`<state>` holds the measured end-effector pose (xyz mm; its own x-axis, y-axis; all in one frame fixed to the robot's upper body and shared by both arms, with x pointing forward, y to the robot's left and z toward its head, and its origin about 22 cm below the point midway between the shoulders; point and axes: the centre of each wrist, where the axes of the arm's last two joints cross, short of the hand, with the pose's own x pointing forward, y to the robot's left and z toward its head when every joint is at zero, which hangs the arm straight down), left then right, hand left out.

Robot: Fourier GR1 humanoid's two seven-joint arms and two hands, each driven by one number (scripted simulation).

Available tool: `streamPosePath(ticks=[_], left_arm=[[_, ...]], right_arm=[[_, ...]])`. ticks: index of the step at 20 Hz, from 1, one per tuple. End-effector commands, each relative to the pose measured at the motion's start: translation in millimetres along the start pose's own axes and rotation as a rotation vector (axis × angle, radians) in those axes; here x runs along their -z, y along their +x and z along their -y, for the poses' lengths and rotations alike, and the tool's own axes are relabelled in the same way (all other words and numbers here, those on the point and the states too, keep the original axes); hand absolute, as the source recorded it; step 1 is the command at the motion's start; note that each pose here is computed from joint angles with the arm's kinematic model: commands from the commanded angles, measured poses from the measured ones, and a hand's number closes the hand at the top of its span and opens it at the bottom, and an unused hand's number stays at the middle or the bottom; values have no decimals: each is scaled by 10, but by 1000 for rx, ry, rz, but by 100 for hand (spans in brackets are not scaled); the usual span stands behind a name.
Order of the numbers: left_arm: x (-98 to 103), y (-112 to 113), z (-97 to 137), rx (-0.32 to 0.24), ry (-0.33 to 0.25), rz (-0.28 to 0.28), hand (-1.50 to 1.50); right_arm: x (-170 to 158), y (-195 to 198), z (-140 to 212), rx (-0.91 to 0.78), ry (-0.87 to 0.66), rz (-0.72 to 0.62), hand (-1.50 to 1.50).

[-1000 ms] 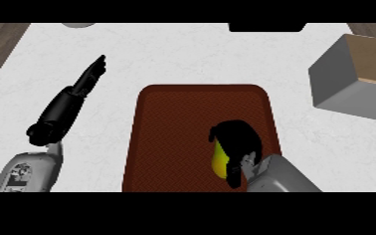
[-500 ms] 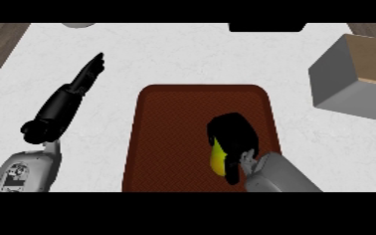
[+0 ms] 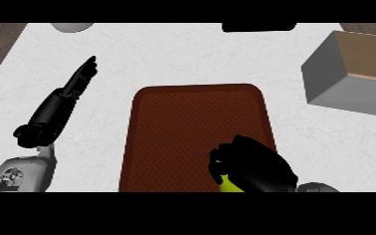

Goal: Pick the pear from the tray and place it in the cardboard box

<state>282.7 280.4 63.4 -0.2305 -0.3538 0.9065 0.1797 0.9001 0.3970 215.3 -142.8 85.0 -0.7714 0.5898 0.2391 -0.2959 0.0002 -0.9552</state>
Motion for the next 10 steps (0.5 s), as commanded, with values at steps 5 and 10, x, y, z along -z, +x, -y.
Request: streamPosePath(ticks=[5,10], left_arm=[[-104,-38,26,-12,15,-10,0],[-55,-74,-51,4,38,-1,0]], right_arm=[[-953,33,593,-187,-228,285,150],[-1362,-294,781,-64,-436,104,150]])
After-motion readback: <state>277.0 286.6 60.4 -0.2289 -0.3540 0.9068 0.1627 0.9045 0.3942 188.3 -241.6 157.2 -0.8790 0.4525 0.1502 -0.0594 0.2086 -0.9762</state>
